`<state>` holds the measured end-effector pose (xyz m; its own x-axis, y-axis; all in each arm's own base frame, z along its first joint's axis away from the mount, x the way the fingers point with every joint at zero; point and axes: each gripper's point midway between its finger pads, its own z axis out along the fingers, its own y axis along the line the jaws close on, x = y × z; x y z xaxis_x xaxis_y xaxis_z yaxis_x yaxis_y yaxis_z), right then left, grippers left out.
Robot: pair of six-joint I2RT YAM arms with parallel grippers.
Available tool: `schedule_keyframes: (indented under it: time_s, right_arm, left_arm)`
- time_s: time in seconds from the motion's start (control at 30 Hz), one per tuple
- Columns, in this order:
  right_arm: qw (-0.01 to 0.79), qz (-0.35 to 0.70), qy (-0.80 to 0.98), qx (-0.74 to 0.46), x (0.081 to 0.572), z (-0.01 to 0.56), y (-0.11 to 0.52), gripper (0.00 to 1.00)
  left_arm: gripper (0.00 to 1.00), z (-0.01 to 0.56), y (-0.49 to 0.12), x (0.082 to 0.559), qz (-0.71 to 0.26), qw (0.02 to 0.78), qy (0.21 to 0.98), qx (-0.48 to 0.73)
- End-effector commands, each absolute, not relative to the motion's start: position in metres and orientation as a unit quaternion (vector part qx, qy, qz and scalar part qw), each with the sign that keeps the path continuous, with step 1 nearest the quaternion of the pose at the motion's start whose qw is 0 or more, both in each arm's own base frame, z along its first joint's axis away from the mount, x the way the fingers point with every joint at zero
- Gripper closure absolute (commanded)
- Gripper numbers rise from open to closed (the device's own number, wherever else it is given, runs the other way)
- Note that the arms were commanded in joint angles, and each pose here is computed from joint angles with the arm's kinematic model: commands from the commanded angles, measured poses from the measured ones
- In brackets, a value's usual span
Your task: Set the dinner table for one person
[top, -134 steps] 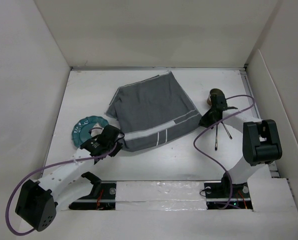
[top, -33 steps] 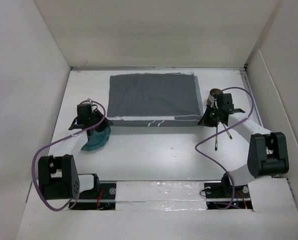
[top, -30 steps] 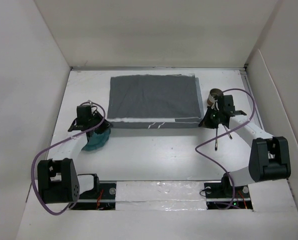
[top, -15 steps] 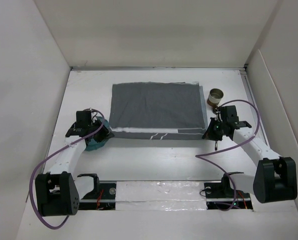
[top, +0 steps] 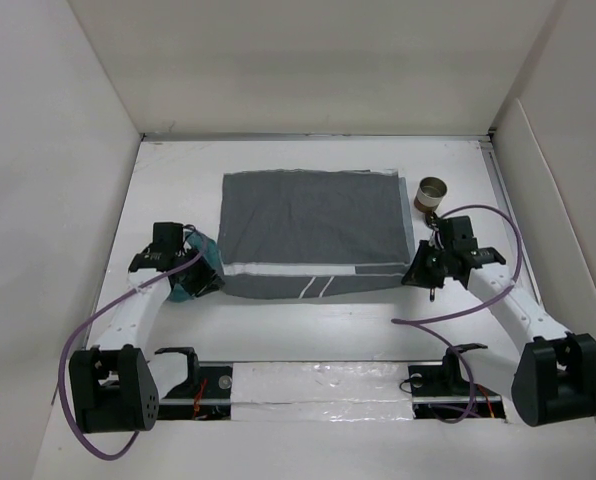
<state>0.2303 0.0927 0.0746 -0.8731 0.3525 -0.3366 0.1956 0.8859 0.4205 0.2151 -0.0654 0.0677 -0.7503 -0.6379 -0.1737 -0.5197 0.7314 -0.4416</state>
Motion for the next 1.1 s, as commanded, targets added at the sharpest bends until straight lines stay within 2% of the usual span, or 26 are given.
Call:
schedule_keyframes:
  time_s: [0.0, 0.03, 0.07, 0.1, 0.17, 0.23, 0.27, 0.3, 0.33, 0.37, 0.4, 0.53, 0.63, 0.67, 0.7, 0.73, 0.9, 0.93, 1.0, 1.07]
  right_arm:
    - [0.212, 0.188, 0.949, 0.141, 0.230, 0.087, 0.093, 0.78]
    - [0.223, 0.189, 0.946, 0.138, 0.235, 0.095, 0.093, 0.65]
    - [0.228, 0.186, 0.946, 0.136, 0.238, 0.100, 0.092, 0.59]
    - [0.237, 0.184, 0.945, 0.134, 0.242, 0.107, 0.091, 0.55]
    - [0.270, 0.188, 0.937, 0.122, 0.257, 0.134, 0.094, 0.49]
    - [0.289, 0.202, 0.931, 0.099, 0.263, 0.152, 0.108, 0.48]
    - [0.308, 0.215, 0.923, 0.086, 0.273, 0.169, 0.116, 0.50]
    - [0.318, 0.230, 0.917, 0.070, 0.276, 0.178, 0.127, 0.56]
    - [0.317, 0.257, 0.912, 0.038, 0.273, 0.184, 0.149, 0.79]
    - [0.328, 0.278, 0.902, 0.029, 0.282, 0.189, 0.166, 0.92]
    - [0.331, 0.297, 0.896, 0.014, 0.284, 0.195, 0.182, 1.00]
    - [0.318, 0.379, 0.867, -0.057, 0.283, 0.211, 0.270, 1.00]
    - [0.316, 0.414, 0.848, -0.100, 0.284, 0.216, 0.337, 1.00]
    - [0.318, 0.423, 0.841, -0.109, 0.287, 0.218, 0.354, 1.00]
    - [0.292, 0.417, 0.852, -0.123, 0.288, 0.192, 0.375, 1.00]
    - [0.297, 0.436, 0.838, -0.138, 0.294, 0.209, 0.395, 1.00]
    - [0.270, 0.465, 0.821, -0.193, 0.308, 0.192, 0.475, 1.00]
    - [0.250, 0.457, 0.832, -0.193, 0.315, 0.164, 0.485, 0.99]
    - [0.254, 0.474, 0.819, -0.200, 0.324, 0.173, 0.509, 0.98]
    - [0.234, 0.469, 0.829, -0.197, 0.323, 0.143, 0.529, 0.93]
  left_arm:
    - [0.77, 0.095, -0.057, 0.231, -0.174, 0.198, 0.915, -0.304]
    - [0.71, 0.106, -0.057, 0.239, -0.178, 0.214, 0.913, -0.298]
    - [0.61, 0.112, -0.057, 0.244, -0.181, 0.223, 0.913, -0.289]
    - [0.57, 0.117, -0.059, 0.250, -0.188, 0.231, 0.915, -0.271]
    - [0.55, 0.139, -0.060, 0.264, -0.198, 0.260, 0.911, -0.252]
    - [0.57, 0.166, -0.062, 0.279, -0.211, 0.291, 0.905, -0.227]
    - [0.65, 0.174, -0.063, 0.284, -0.215, 0.300, 0.903, -0.222]
    - [0.70, 0.186, -0.065, 0.292, -0.226, 0.315, 0.897, -0.213]
    - [0.78, 0.206, -0.067, 0.302, -0.237, 0.339, 0.887, -0.205]
    - [0.99, 0.216, -0.069, 0.307, -0.248, 0.352, 0.879, -0.204]
    - [1.00, 0.233, -0.075, 0.317, -0.271, 0.372, 0.866, -0.195]
    - [1.00, 0.293, -0.090, 0.335, -0.342, 0.426, 0.815, -0.191]
    - [1.00, 0.323, -0.088, 0.332, -0.344, 0.456, 0.799, -0.187]
    - [1.00, 0.323, -0.085, 0.330, -0.331, 0.461, 0.803, -0.183]
    - [1.00, 0.325, -0.084, 0.324, -0.326, 0.461, 0.805, -0.182]
    - [1.00, 0.322, -0.086, 0.320, -0.326, 0.458, 0.807, -0.178]
    - [1.00, 0.317, -0.108, 0.306, -0.359, 0.446, 0.807, -0.145]
    - [1.00, 0.319, -0.109, 0.306, -0.361, 0.448, 0.805, -0.144]
    - [1.00, 0.323, -0.118, 0.302, -0.364, 0.449, 0.806, -0.126]
    - [1.00, 0.329, -0.124, 0.302, -0.353, 0.459, 0.808, -0.107]
